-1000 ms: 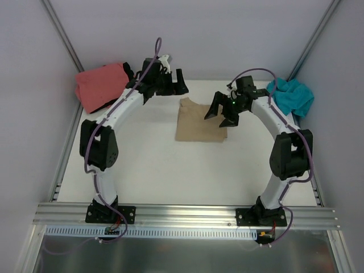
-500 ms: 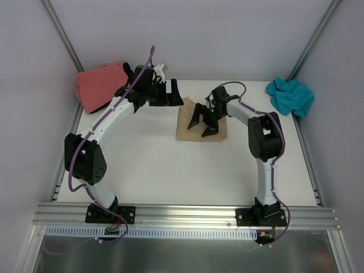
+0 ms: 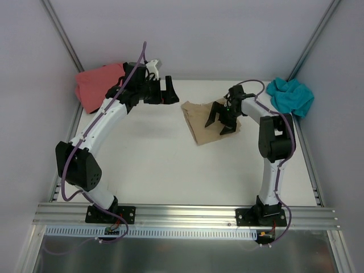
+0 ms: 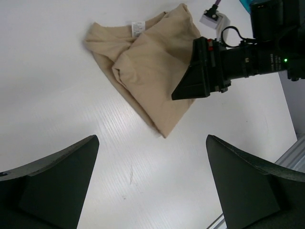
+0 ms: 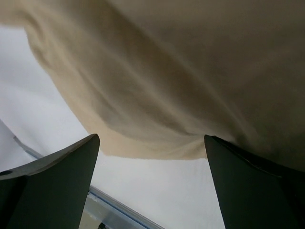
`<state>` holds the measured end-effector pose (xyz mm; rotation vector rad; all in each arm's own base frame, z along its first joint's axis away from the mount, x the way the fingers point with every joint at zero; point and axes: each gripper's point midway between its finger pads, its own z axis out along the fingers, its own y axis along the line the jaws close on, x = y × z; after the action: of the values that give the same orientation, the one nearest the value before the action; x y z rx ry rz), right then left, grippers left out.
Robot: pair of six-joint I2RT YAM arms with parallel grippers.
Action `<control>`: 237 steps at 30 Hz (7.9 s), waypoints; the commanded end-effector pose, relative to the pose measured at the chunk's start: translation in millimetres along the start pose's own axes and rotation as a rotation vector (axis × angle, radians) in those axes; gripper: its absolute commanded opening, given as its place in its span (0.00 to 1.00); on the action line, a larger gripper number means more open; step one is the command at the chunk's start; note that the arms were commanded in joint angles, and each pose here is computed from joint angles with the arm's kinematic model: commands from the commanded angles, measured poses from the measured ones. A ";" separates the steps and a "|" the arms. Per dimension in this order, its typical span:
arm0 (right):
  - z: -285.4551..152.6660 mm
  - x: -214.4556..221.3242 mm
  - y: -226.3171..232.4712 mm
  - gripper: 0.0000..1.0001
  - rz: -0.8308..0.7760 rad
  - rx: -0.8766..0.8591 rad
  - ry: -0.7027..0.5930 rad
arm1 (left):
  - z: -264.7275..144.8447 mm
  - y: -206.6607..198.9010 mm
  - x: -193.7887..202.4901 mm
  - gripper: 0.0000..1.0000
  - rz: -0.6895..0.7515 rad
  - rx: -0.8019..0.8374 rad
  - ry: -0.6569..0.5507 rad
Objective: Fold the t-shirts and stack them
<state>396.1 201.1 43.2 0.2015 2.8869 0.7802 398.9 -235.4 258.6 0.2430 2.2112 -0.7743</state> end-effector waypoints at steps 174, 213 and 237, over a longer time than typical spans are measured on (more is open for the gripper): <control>-59.9 46.1 66.9 0.00 -0.654 0.461 -0.056 | 179.9 -21.6 128.9 0.99 -0.761 0.324 0.162; -127.7 19.8 85.7 1.00 -0.576 0.415 -0.271 | 137.5 50.7 84.0 0.00 -0.436 -0.029 0.217; -206.1 45.9 52.0 1.00 -0.508 0.350 -0.467 | 89.2 138.0 81.6 0.00 -0.079 -0.377 0.472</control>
<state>318.6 157.7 217.6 -0.3276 2.5195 0.0868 467.8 -195.9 101.6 0.1092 2.6893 -0.3600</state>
